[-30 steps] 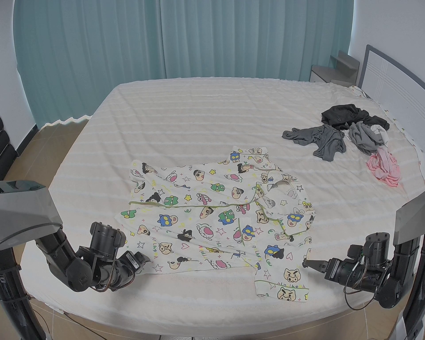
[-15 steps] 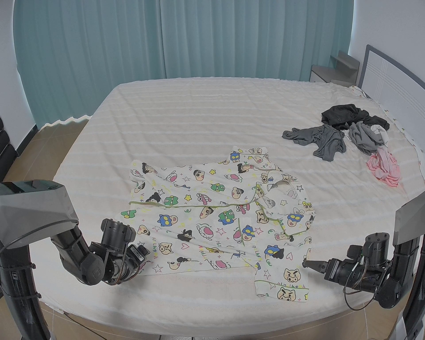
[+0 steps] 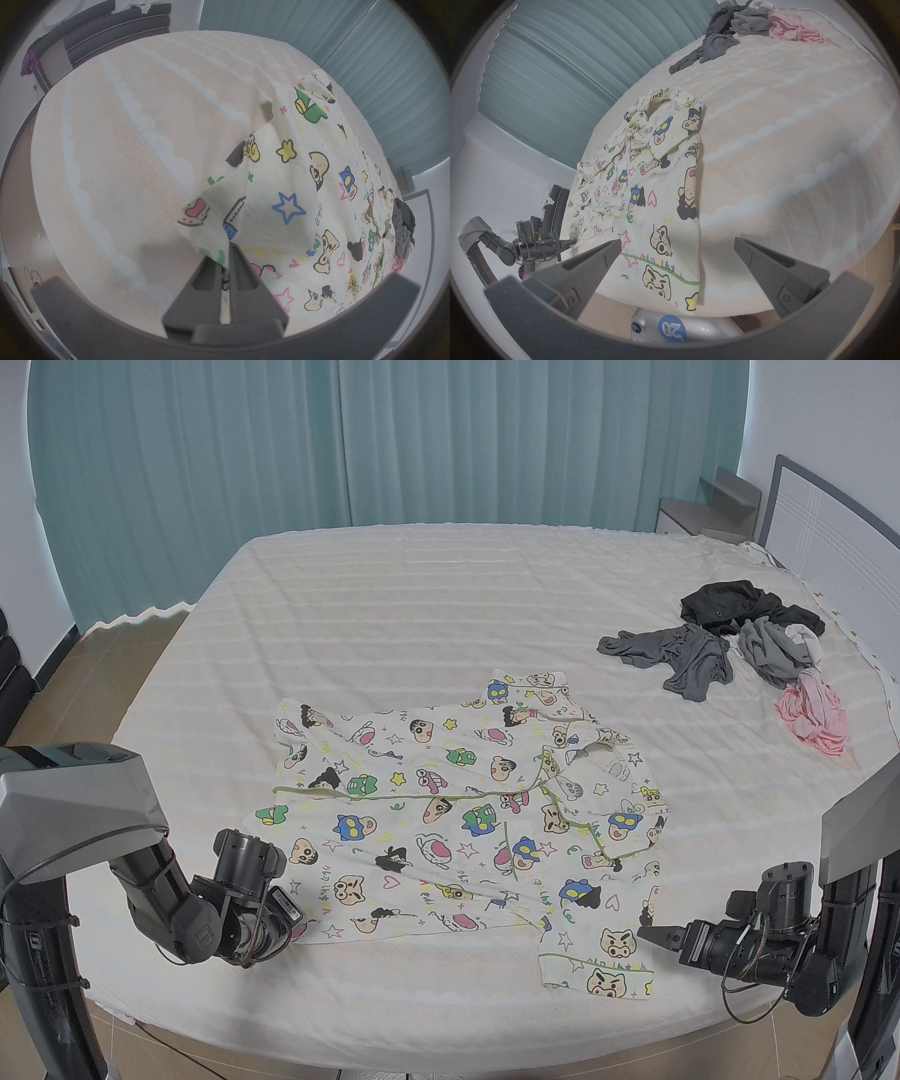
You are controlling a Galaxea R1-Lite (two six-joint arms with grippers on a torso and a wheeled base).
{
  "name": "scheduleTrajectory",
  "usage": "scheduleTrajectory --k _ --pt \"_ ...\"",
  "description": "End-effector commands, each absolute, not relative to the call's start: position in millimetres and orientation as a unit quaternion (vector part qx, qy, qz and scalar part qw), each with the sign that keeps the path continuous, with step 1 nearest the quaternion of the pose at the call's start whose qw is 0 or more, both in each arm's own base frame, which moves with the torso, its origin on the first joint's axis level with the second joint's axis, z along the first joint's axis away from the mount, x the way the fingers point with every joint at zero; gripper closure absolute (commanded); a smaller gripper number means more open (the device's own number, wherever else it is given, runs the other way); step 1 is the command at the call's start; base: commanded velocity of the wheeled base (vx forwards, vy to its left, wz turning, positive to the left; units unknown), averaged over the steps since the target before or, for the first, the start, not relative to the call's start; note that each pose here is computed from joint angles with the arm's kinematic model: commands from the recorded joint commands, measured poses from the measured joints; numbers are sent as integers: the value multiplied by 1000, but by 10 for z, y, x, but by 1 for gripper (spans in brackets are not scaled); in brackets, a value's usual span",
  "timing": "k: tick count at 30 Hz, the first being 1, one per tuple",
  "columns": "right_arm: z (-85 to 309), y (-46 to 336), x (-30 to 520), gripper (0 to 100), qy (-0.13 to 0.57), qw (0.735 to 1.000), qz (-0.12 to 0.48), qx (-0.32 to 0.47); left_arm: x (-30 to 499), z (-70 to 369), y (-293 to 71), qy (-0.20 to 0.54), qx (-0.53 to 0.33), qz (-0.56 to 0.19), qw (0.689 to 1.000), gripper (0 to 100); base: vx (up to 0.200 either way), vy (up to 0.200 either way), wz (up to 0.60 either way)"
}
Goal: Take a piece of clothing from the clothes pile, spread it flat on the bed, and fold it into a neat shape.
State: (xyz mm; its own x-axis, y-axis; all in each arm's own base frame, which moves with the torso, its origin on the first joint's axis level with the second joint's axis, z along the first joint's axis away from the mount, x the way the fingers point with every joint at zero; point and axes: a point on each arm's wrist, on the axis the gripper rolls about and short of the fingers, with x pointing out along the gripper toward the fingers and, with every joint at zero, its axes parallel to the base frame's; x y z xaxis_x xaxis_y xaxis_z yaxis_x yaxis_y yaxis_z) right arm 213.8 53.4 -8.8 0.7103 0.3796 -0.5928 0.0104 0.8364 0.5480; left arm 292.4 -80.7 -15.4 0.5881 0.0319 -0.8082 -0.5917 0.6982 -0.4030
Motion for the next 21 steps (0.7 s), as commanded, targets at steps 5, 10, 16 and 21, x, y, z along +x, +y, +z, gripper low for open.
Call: scheduleTrajectory --k 5,10,16,21 --pt "-178 613 2154 0 379 881 115 258 2933 9 -733 390 -353 188 829 100 0 0 0" --pt "-223 672 2198 0 381 881 125 253 2928 43 -655 391 -347 195 830 100 0 0 0" --pt "-284 742 2160 0 397 875 136 242 2938 68 -550 385 -355 207 826 100 0 0 0" --pt "-296 819 2106 0 406 873 156 220 2893 152 -465 385 -372 197 821 100 0 0 0"
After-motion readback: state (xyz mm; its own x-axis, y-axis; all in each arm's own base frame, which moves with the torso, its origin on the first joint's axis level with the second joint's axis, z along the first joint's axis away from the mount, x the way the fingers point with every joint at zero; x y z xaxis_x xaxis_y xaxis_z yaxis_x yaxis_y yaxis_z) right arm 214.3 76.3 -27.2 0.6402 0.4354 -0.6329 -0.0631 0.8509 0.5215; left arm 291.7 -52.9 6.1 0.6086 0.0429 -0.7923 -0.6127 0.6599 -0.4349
